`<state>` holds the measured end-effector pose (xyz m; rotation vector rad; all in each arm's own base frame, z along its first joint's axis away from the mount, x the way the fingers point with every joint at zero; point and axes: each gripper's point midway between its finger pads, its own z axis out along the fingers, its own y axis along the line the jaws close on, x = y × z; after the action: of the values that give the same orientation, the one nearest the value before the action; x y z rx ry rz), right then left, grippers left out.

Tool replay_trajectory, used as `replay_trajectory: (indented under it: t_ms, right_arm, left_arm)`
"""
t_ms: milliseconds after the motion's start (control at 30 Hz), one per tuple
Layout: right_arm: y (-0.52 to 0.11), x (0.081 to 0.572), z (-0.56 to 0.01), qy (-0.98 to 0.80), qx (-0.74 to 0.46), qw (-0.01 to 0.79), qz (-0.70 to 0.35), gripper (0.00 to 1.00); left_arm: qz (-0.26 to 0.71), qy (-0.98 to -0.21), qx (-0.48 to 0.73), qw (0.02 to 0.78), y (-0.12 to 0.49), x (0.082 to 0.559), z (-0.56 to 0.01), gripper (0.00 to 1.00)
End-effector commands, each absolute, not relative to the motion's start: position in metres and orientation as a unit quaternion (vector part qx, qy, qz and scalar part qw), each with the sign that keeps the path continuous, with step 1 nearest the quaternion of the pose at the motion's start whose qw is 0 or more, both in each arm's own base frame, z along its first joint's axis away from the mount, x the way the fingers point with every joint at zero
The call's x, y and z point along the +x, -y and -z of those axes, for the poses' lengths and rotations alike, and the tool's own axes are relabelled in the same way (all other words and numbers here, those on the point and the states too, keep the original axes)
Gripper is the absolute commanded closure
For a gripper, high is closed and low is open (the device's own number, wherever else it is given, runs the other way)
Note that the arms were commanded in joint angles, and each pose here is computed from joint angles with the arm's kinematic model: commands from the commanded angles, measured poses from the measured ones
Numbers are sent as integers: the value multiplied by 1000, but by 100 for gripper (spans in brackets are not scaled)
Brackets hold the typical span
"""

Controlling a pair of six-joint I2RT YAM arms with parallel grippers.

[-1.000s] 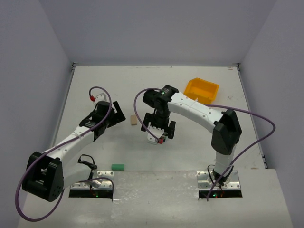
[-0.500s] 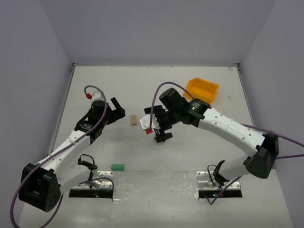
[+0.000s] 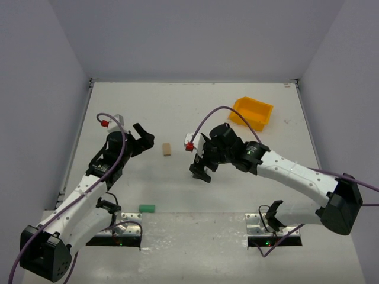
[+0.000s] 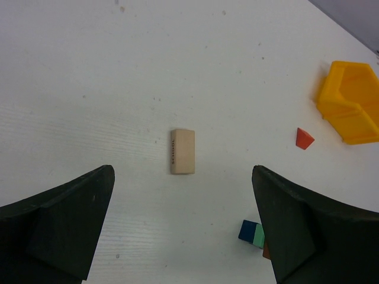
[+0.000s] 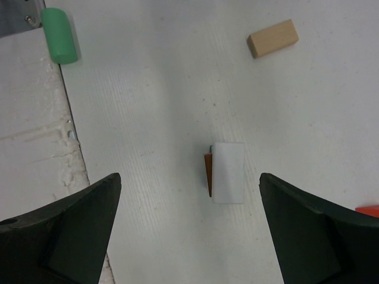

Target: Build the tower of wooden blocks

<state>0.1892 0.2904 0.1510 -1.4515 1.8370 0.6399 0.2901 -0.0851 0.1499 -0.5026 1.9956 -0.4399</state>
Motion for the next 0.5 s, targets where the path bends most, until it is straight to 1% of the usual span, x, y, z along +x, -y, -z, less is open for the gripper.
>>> replay_trajectory:
  t_ms: [0,233,467]
  right_arm:
    - [-308,197,-150,-691,-579,349,-255,1]
    - [-305,223,-125,-723,-571,335,-194,1]
    - [-304,231,-110,-733,-572,326,-172,1]
  left_arm:
    - [197,-810,-205,514,89,296,-163,0]
    - [195,-813,-204,510,89,296,-160,0]
    - [192,-818,-202,503,90,298,-155,0]
